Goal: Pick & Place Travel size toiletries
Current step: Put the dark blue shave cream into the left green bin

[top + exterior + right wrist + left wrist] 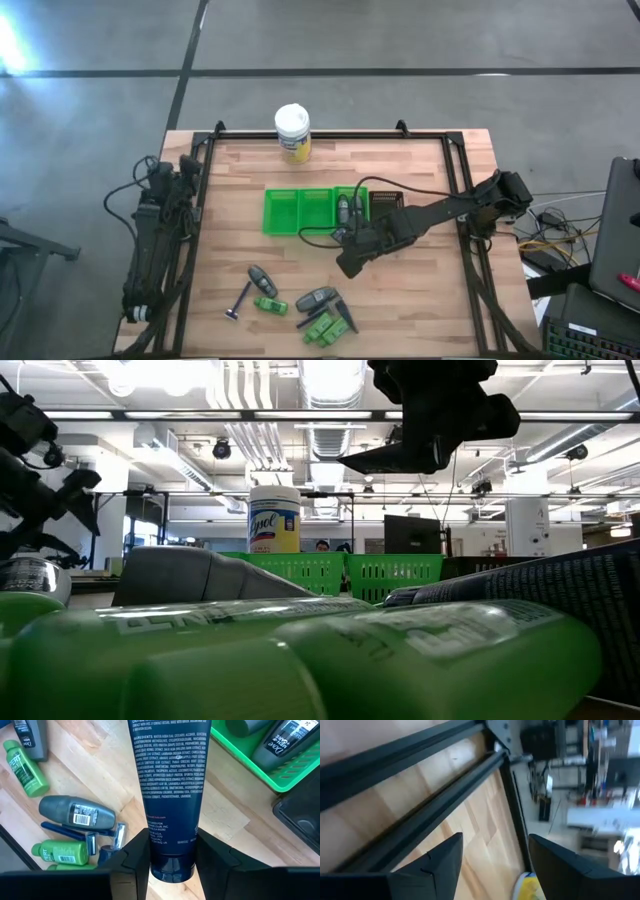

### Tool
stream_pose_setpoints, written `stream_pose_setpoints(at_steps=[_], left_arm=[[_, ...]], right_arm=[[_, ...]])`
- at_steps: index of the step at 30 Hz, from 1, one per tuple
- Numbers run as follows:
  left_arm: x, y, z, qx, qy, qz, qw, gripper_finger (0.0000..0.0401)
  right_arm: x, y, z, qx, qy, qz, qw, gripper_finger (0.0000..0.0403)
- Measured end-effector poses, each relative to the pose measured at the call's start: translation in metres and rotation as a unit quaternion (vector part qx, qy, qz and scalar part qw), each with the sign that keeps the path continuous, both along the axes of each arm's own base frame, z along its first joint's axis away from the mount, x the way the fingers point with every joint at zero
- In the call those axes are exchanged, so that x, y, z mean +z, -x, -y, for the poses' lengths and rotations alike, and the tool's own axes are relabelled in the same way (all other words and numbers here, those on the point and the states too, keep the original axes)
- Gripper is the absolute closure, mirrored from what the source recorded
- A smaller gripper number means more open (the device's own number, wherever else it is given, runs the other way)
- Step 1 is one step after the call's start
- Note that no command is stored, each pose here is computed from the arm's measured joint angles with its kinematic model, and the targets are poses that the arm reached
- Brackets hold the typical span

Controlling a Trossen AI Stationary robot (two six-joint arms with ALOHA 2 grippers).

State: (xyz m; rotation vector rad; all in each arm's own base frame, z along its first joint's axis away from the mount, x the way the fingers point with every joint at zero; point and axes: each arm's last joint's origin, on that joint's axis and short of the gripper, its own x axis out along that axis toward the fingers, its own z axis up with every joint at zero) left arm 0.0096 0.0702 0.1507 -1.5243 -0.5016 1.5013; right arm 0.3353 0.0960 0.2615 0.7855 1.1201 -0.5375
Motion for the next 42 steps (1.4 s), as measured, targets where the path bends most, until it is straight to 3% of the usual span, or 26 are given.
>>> stream_pose_setpoints(at_steps=[3,5,8,12,18,23,25,27,29,30,33,34,35,38,42], left_arm=[[0.002,-0.002,-0.001,-0.012,0.001,0.054,0.998,0.0172],[0.018,-0.006,-0.007,-0.081,-0.092,0.041,0.992,0.0172],[0.049,-0.009,-0.01,-0.155,-0.247,-0.068,0.954,0.0172],[0.101,-0.008,-0.003,-0.159,-0.358,-0.158,0.907,0.0172],[0.136,-0.019,-0.012,-0.27,-0.343,-0.241,0.867,0.0172],[0.14,-0.043,-0.03,-0.372,-0.313,-0.249,0.838,0.0172],[0.137,-0.06,-0.034,-0.414,-0.307,-0.262,0.816,0.0172],[0.132,-0.081,-0.032,-0.454,-0.313,-0.283,0.785,0.0172],[0.13,-0.106,-0.023,-0.492,-0.337,-0.305,0.742,0.0172],[0.13,-0.119,-0.015,-0.512,-0.362,-0.319,0.711,0.0172],[0.128,-0.155,0.024,-0.547,-0.449,-0.411,0.575,0.0172],[0.127,-0.163,0.039,-0.538,-0.469,-0.448,0.538,0.0172],[0.128,-0.169,0.054,-0.507,-0.484,-0.481,0.525,0.0172],[0.134,-0.18,0.092,-0.412,-0.51,-0.558,0.509,0.0172],[0.134,-0.191,0.116,-0.411,-0.553,-0.538,0.485,0.0172]], right_arm=[[0.0,0.0,0.001,-0.001,-0.001,0.0,1.0,0.0287],[0.0,0.0,0.001,-0.002,-0.001,-0.001,1.0,0.0283],[0.0,-0.001,0.002,-0.004,-0.001,0.0,1.0,0.0277],[0.0,-0.001,0.005,-0.003,-0.001,-0.001,1.0,0.0284],[0.0,-0.003,0.012,0.005,-0.003,-0.002,1.0,0.0282],[0.0,-0.005,0.016,0.003,-0.002,-0.002,1.0,0.0282],[0.0,-0.005,0.018,0.006,-0.001,-0.001,1.0,0.0288],[0.0,-0.005,0.019,0.007,-0.002,-0.001,1.0,0.0288],[0.0,-0.006,0.021,0.006,-0.002,-0.001,1.0,0.0288],[0.0,-0.006,0.021,0.006,-0.002,-0.002,1.0,0.0288],[0.0,-0.006,0.023,0.006,-0.009,-0.002,1.0,0.0282],[0.0,-0.007,0.023,0.006,-0.009,-0.002,1.0,0.028],[0.0,-0.007,0.023,0.007,-0.009,-0.001,1.0,0.028],[0.0,-0.007,0.022,0.019,-0.017,-0.001,1.0,0.0286],[0.001,-0.007,0.021,0.046,-0.03,0.001,0.998,0.0288]])
